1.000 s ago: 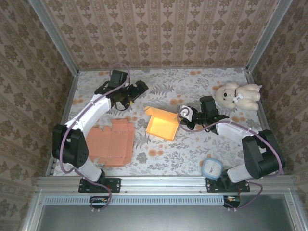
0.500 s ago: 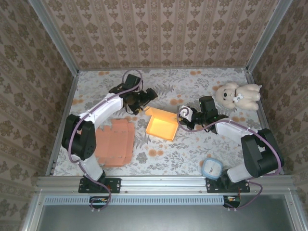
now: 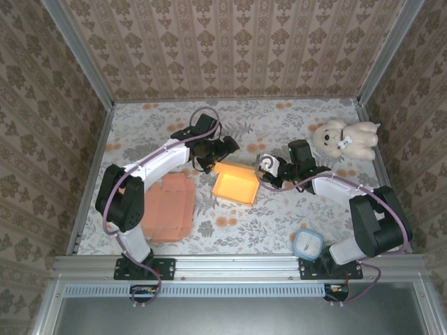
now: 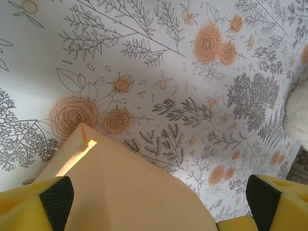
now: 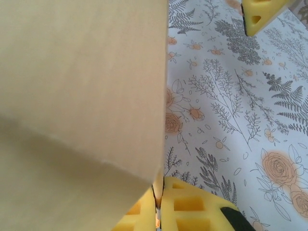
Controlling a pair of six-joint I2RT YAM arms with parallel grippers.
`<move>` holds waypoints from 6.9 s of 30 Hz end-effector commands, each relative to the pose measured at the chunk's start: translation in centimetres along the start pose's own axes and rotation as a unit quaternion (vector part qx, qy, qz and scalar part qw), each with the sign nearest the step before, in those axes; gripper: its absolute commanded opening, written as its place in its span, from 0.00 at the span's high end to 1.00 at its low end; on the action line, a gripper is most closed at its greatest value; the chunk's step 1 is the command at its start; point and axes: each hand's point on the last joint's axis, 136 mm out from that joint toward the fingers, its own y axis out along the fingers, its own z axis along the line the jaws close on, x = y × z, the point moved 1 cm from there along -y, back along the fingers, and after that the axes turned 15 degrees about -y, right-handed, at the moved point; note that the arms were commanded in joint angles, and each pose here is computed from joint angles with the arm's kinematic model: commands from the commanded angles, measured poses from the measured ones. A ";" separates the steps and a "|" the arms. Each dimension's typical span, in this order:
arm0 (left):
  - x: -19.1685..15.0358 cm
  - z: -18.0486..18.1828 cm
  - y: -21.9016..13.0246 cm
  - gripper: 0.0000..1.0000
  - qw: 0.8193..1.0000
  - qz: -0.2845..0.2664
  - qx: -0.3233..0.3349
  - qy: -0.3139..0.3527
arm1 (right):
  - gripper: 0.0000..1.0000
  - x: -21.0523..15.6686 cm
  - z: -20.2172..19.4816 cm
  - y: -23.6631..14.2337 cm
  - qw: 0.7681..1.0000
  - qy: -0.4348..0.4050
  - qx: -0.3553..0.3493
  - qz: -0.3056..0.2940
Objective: Fold the paper box
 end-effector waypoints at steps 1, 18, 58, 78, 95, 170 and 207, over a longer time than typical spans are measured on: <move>-1.4 -0.2 0.0 0.06 1.000 0.008 -0.003 -0.010 | 0.90 0.3 -0.6 0.4 1.000 -0.019 -0.002 0.007; -2.0 4.4 1.7 0.23 0.998 -0.029 0.053 -0.011 | 0.77 -0.4 0.9 0.7 0.997 -0.033 0.011 0.075; -1.9 8.0 2.1 0.42 0.990 -0.091 0.105 -0.003 | 0.44 -1.2 1.0 -2.4 0.976 -0.061 -0.003 0.208; -1.3 9.6 2.1 0.42 0.986 -0.110 0.123 -0.010 | 0.30 0.0 -5.2 -5.6 0.823 0.468 -0.272 0.169; -1.4 10.2 0.2 0.29 0.981 -0.144 0.126 0.029 | 0.30 -1.1 2.5 -0.8 0.796 0.503 -0.279 0.190; -2.4 15.7 -2.3 0.21 0.972 -0.177 0.134 0.079 | 0.32 -2.1 9.3 4.8 0.834 0.438 -0.242 0.231; -1.5 11.7 2.7 0.17 0.951 -0.156 0.114 0.240 | 0.27 -1.7 4.5 0.7 0.819 0.500 -0.259 0.110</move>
